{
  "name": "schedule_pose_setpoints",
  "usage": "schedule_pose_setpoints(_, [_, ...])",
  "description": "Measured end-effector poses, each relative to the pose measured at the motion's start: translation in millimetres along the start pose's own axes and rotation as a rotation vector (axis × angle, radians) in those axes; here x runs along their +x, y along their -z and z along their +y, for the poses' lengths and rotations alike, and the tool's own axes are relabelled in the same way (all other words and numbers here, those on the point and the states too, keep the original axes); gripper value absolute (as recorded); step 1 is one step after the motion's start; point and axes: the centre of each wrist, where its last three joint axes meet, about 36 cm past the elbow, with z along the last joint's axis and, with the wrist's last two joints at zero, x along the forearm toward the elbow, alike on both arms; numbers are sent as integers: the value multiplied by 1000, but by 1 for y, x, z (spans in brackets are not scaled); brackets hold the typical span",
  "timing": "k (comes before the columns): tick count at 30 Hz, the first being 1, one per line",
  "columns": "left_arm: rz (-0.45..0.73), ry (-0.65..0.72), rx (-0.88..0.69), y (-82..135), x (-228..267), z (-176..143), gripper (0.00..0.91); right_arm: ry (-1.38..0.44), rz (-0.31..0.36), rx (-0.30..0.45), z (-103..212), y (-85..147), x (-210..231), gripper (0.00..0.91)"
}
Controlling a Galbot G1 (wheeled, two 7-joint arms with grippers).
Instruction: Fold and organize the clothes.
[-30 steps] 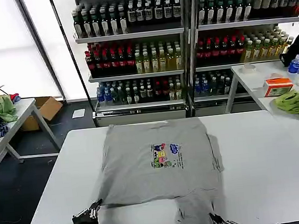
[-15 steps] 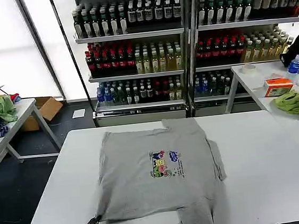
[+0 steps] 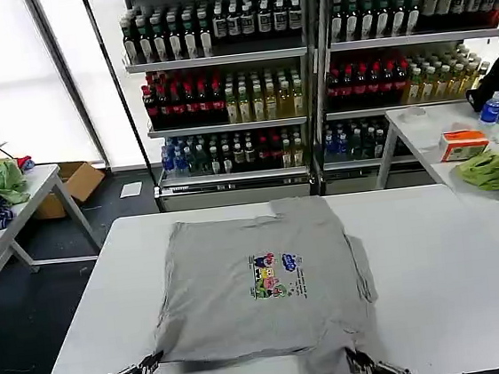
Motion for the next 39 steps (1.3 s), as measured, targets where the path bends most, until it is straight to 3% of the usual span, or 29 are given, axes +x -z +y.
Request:
schedule_pose_setpoints(13, [-9, -50, -9, 30, -31, 33, 0, -48, -152, -25, -21, 23, -62, 0])
schedule_pose_setpoints(23, [-33, -61, 7, 55, -66, 60, 10, -81, -182, -6, -36, 28, -111, 0])
schedule_pose_setpoints(24, [-34, -61, 11, 57, -71, 62, 81, -83, -179, -2, -37, 27, -116, 0])
schedule_pose_setpoints(25, [-36, -63, 13, 58, -75, 64, 736, -87, -174, 3, -39, 27, -122, 595])
schedule_pose_setpoints(26, [-39, -64, 16, 60, -80, 65, 907, -88, -169, 8, -40, 26, -127, 907])
schedule_pose_setpoints(39, [-29, -45, 33, 65, -135, 75, 907, -99, -90, 56, -51, 18, -173, 907])
